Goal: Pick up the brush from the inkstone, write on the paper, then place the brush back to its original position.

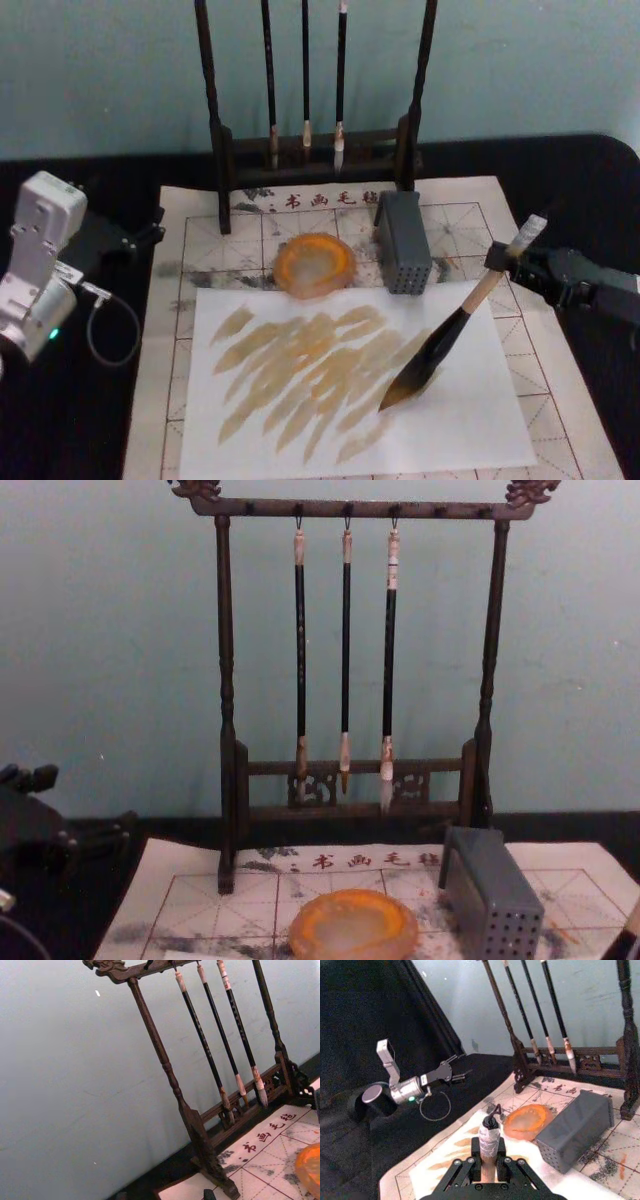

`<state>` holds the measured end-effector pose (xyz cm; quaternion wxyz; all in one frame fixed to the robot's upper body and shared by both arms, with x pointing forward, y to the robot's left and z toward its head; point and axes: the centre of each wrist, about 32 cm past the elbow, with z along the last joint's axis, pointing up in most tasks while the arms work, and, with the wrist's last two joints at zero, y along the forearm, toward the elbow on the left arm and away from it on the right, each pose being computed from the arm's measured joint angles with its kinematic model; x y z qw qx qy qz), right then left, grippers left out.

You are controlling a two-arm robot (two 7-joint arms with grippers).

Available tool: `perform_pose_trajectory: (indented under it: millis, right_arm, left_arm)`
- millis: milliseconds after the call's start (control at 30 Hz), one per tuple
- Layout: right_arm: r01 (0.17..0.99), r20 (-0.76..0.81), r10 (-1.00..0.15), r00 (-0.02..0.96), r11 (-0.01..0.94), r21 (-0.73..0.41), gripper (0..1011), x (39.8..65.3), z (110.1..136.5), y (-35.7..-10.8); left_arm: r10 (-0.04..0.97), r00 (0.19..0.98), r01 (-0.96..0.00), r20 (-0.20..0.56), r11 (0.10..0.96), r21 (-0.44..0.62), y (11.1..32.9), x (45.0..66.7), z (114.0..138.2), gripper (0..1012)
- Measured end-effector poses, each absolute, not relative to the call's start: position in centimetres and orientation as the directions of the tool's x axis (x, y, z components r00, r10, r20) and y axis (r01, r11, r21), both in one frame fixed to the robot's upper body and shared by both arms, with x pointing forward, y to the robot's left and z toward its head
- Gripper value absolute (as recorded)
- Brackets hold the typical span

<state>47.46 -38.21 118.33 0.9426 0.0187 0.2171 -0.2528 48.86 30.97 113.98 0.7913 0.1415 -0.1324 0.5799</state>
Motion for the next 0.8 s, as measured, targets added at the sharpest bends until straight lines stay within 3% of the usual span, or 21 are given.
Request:
perform_pose_trajectory:
  millis: [800]
  right_arm:
    - [0.426, -0.373, -0.438, 0.818, 0.897, -0.117, 177, 47.40, 118.62, -38.13]
  left_arm:
    - [0.880, 0.292, -0.955, 0.374, 0.287, 0.070, 30.97, 48.86, 113.98, 1001]
